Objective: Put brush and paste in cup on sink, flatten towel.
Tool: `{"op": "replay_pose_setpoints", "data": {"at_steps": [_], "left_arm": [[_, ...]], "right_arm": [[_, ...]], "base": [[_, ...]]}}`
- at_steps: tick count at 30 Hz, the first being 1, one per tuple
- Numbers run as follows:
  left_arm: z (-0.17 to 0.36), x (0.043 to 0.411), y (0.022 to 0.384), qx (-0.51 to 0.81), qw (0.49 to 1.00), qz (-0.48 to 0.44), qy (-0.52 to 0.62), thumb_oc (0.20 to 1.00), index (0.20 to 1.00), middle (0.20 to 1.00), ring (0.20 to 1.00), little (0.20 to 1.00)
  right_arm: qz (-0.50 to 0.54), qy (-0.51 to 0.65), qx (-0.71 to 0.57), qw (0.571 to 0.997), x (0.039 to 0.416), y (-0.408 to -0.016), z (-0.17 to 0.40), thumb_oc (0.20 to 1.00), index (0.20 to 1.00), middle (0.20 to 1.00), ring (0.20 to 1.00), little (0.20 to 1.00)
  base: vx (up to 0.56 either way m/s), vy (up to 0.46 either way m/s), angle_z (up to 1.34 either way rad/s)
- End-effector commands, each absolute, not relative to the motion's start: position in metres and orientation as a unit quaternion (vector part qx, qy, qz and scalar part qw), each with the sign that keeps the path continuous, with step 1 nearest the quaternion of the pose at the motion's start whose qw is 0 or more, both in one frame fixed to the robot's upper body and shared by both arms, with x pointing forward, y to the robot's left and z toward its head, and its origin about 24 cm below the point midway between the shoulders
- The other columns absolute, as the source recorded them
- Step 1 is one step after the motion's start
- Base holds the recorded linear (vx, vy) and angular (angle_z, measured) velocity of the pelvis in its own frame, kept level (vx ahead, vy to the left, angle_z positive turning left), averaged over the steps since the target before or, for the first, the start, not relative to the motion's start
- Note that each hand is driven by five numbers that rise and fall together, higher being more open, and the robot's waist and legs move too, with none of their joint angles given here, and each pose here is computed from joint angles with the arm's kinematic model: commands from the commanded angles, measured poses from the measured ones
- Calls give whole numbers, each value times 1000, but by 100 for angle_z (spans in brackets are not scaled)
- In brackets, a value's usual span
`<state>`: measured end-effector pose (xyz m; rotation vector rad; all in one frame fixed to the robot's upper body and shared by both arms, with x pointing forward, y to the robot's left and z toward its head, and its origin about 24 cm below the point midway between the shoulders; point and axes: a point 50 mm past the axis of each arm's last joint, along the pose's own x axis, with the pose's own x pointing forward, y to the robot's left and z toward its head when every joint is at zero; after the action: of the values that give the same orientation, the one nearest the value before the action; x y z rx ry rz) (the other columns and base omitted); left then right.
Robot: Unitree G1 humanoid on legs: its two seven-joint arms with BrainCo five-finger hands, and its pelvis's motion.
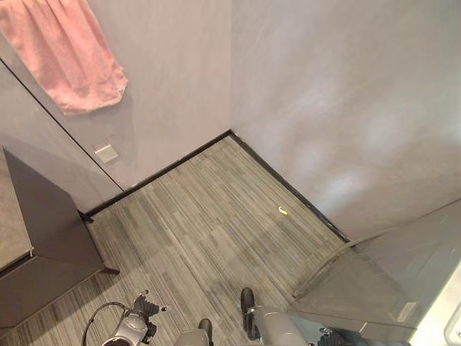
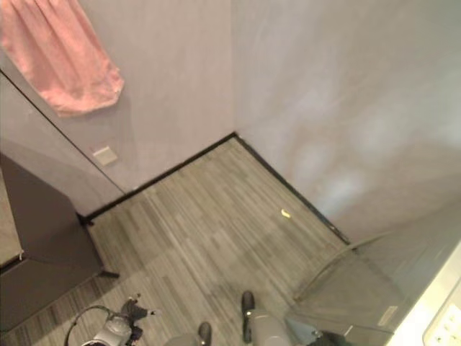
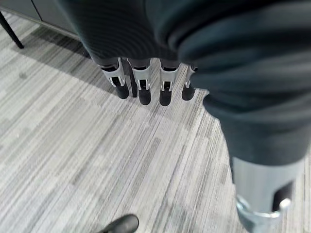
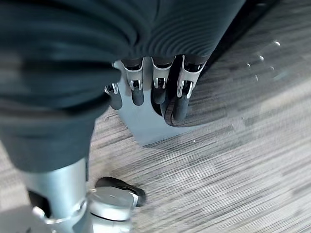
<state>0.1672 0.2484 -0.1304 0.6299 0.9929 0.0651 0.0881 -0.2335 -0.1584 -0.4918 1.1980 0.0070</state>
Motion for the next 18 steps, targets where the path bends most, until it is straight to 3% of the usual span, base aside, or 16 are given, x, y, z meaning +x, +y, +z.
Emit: {"op": "replay_pose_setpoints", "data": {"at_steps": [1,3,9,18], "left_arm": [[-115,191,256,313,846,55,427,1000,1000,1000,1000,1000],[-116,190,255,308,846,58,431,1000,1000,1000,1000,1000],[-122,179,256,298,842,58,446,1000,1000,1000,1000,1000],[-134,154,253,277,832,59,477,1000,1000,1000,1000,1000]], "right_arm": [[-79,517,-269,809,112,-282,-136,1000,1000,1000,1000,1000],[-75,533,-271,798,106,-280,-141,1000,1000,1000,1000,1000],[-78,564,-244,785,95,-273,-149,1000,1000,1000,1000,1000],[-65,553,-232,798,112,-256,-150,1000,1000,1000,1000,1000]], "base": [[-57,-32,181],[2,11,150],[43,59,-16],[-2,59,7]]}}
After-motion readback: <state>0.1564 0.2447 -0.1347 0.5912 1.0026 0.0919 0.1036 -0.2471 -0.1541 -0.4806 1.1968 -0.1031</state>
